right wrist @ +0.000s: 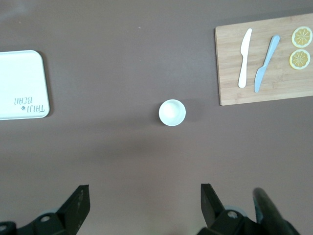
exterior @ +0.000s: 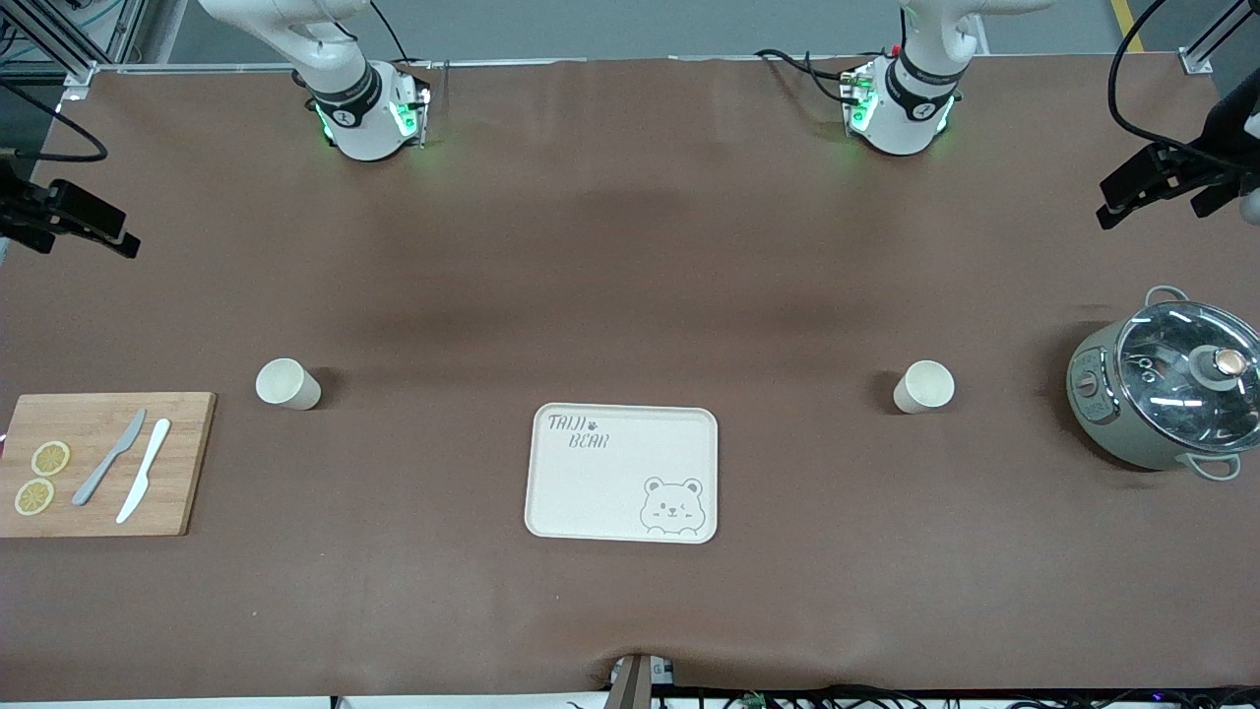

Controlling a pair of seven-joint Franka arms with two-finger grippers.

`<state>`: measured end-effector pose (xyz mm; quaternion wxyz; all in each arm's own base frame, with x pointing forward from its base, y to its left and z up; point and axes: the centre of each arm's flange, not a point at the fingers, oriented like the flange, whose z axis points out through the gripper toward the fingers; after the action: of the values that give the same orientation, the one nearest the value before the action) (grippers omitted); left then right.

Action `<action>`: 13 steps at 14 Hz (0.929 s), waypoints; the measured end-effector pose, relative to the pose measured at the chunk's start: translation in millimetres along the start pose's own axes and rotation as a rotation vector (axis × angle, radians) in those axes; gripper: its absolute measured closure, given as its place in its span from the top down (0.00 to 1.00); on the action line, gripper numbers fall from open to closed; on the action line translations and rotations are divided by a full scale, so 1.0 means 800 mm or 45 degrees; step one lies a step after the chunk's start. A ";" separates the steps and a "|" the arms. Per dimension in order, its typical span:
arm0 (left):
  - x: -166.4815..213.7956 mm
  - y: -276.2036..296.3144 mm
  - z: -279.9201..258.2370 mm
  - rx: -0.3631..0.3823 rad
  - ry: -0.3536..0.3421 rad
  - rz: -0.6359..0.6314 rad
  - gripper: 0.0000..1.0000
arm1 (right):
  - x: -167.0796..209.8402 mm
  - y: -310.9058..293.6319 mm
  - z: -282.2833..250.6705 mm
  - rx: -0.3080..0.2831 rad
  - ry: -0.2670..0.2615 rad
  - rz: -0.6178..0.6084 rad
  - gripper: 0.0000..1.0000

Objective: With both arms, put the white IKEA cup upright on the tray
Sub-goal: 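Reach the left gripper toward the white cup beside the steel pot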

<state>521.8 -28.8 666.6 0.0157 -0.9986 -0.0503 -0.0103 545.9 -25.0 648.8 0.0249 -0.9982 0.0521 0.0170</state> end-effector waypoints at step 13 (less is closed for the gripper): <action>0.069 0.020 0.113 -0.017 -0.188 0.009 1.00 | 0.011 0.012 -0.003 0.004 0.069 0.024 1.00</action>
<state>580.0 -36.4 576.8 0.0054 -0.9969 -0.0476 0.0631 554.0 -35.6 650.5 0.0247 -0.9977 0.0621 -0.0099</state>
